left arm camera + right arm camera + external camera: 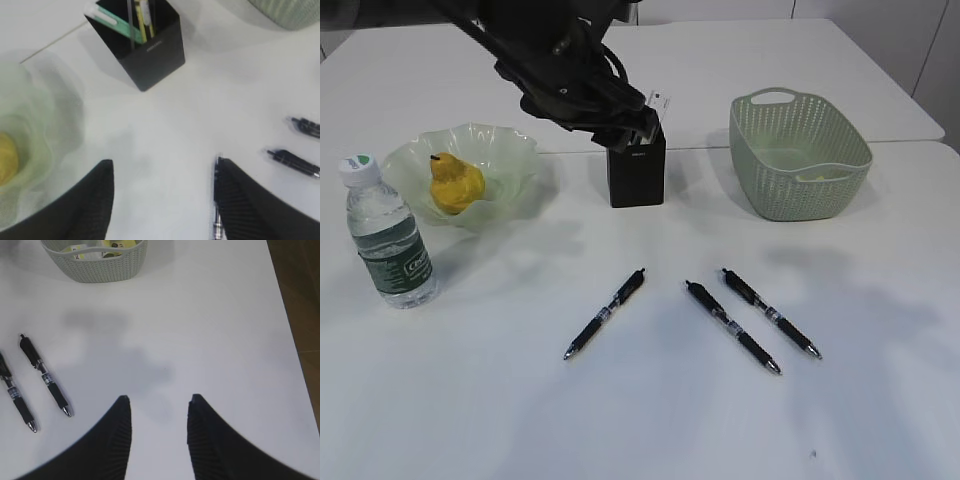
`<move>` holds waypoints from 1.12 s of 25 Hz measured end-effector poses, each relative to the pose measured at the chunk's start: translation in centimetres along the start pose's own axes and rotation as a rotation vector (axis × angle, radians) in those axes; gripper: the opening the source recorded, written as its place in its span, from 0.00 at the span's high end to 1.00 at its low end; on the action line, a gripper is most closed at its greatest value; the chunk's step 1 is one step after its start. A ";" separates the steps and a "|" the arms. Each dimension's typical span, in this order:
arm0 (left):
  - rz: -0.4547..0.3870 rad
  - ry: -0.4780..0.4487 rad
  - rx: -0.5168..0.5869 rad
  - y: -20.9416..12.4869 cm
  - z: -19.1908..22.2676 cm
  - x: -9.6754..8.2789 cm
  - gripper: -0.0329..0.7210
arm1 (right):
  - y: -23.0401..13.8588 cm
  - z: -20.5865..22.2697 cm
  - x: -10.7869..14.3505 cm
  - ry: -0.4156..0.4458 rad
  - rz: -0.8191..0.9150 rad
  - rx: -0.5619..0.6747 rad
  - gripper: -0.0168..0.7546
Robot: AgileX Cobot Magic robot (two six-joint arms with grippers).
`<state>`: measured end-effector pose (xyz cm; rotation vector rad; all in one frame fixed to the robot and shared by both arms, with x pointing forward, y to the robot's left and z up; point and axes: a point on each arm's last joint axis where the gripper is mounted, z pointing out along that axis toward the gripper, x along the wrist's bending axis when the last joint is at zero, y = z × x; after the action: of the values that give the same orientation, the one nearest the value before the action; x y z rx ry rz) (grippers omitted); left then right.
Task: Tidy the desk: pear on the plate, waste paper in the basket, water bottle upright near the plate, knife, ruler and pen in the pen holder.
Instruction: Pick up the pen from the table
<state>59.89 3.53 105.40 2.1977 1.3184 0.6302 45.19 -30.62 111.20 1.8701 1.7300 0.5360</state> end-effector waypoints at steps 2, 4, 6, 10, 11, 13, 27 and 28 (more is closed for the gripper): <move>0.010 -0.004 0.048 -0.4 -0.5 -0.3 0.35 | 0.0 0.0 0.0 0.000 0.000 0.000 0.57; 0.013 -0.034 0.096 -0.8 -0.7 -0.6 0.35 | 0.0 0.0 0.0 0.002 0.001 0.000 0.57; 0.014 -0.070 0.139 -1.2 -1.0 -0.9 0.35 | 0.0 0.0 0.0 0.002 0.002 0.000 0.57; 0.025 -0.138 0.207 -1.8 -1.4 -1.4 0.35 | 0.0 0.0 0.0 0.003 0.003 0.001 0.57; 0.030 -0.153 0.221 -1.9 -1.5 -1.5 0.35 | 0.0 0.0 0.0 0.003 0.003 0.001 0.57; 0.050 -0.186 0.235 -2.1 -1.6 -1.8 0.35 | 0.0 0.0 0.0 0.003 0.003 0.001 0.57; 0.068 -0.261 0.370 -3.8 0.9 -3.1 0.35 | 0.0 0.0 0.0 0.005 0.004 0.001 0.57; 0.069 -0.264 0.388 -4.1 1.5 -3.3 0.35 | 0.0 0.0 0.0 0.005 0.004 0.001 0.57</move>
<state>56.71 2.00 101.25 2.5356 1.3125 0.1010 45.19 -30.57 111.19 1.8747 1.7302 0.5420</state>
